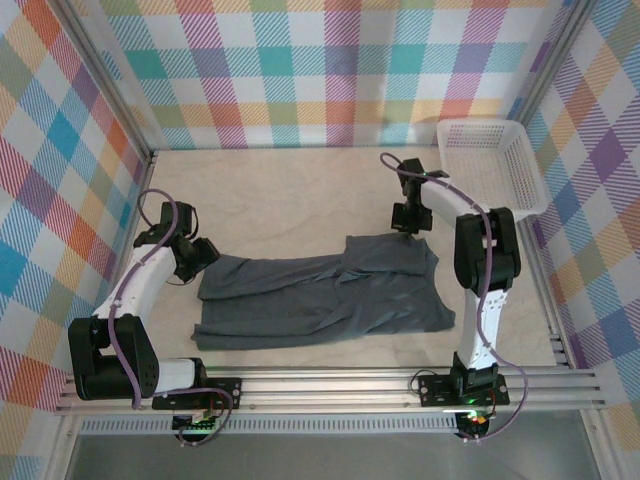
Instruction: Fold the inside-out t-shirt
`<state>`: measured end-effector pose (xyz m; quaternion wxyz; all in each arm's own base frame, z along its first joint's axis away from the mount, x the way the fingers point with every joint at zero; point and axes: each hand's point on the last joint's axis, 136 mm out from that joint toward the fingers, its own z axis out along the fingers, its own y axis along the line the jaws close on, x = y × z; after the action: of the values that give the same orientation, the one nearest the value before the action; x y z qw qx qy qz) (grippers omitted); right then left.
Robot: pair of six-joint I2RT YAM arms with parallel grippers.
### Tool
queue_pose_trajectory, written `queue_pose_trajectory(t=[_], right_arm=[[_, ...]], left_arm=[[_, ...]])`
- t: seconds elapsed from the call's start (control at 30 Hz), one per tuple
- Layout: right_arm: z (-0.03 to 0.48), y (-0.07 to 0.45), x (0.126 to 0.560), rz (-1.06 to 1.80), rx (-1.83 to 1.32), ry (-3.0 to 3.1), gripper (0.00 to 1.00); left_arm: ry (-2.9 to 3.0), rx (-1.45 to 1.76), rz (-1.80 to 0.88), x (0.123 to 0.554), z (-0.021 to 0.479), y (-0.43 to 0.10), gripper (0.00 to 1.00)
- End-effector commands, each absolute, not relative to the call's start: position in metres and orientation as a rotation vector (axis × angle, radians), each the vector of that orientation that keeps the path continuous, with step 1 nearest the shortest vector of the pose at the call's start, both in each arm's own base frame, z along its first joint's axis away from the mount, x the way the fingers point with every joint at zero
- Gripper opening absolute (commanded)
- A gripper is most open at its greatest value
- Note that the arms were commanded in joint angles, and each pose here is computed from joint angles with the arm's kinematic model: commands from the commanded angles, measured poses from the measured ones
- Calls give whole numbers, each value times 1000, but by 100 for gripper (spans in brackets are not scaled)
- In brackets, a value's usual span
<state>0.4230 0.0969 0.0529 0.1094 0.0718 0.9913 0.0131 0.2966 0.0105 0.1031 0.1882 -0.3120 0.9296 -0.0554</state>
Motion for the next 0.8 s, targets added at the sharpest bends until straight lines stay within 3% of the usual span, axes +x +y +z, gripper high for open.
queue_pose_trajectory(t=[0.0, 0.27, 0.3, 0.33, 0.4, 0.43, 0.47, 0.6, 0.77], right_arm=[[117, 108, 411, 195, 185, 2803, 0], [117, 106, 270, 574, 402, 2586, 0], [116, 109, 257, 643, 398, 2553, 4], [118, 114, 245, 712, 385, 2523, 15], [126, 112, 231, 738, 363, 2493, 43], [131, 106, 229, 697, 367, 2486, 58], [140, 102, 232, 663, 357, 2471, 66], [161, 125, 263, 704, 189, 2505, 67], [124, 159, 308, 617, 50, 2713, 71]], left_arm=[[2621, -857, -166, 300, 100, 7, 57], [2607, -848, -175, 312, 102, 5, 57], [2612, -844, -179, 313, 101, 4, 57], [2619, -843, -180, 315, 99, 3, 57], [2629, -841, -166, 316, 99, 3, 57], [2629, -839, -155, 317, 101, 3, 58], [2623, -832, -150, 318, 104, 4, 58], [2596, -782, -220, 321, 113, -5, 59], [2524, -582, -629, 328, 137, -62, 67]])
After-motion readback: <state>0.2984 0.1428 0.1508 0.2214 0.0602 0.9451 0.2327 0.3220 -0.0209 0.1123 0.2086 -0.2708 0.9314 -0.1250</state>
